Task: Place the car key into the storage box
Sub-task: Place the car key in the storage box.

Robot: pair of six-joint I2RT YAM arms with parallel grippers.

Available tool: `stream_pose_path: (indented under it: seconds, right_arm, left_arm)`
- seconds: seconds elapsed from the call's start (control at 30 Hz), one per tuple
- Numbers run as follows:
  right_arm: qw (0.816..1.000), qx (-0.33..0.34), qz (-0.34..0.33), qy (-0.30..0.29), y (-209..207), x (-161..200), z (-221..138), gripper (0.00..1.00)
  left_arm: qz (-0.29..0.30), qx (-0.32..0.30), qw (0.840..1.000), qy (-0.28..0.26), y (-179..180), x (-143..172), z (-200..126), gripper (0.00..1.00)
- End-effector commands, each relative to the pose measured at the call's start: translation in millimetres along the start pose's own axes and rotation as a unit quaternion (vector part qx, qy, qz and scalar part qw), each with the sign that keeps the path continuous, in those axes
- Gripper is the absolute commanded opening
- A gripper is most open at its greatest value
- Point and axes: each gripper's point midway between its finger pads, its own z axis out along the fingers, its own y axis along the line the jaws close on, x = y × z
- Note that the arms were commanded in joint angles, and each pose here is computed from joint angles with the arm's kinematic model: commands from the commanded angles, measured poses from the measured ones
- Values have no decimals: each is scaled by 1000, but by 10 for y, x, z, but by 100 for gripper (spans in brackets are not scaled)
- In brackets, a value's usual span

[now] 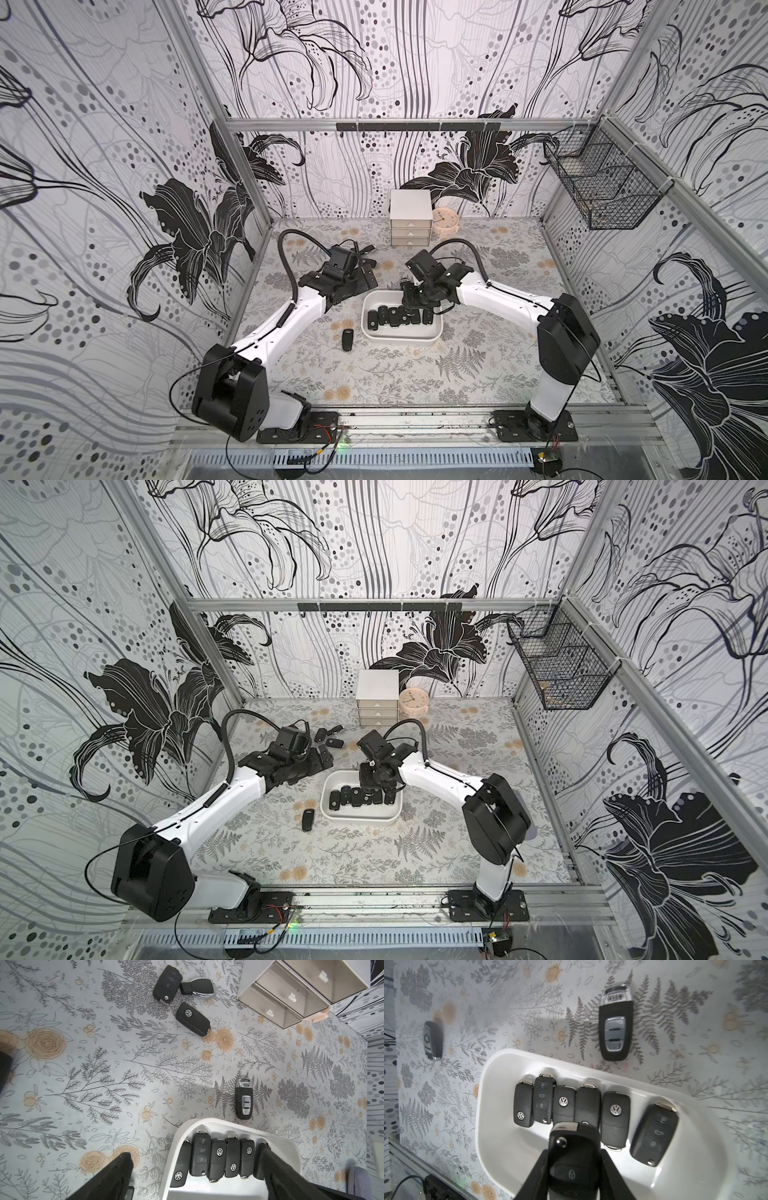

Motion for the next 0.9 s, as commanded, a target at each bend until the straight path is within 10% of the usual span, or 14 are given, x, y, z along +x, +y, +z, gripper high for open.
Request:
stream_pose_path:
  seconds: [0.0, 0.87]
  right_arm:
    - [1000, 9, 5, 9, 145, 41, 102, 23]
    - [996, 64, -5, 59, 534, 110, 875, 27]
  left_arm:
    - [-19, -13, 1000, -17, 172, -65, -84, 99]
    - [-75, -48, 995, -50, 776, -6, -495, 99]
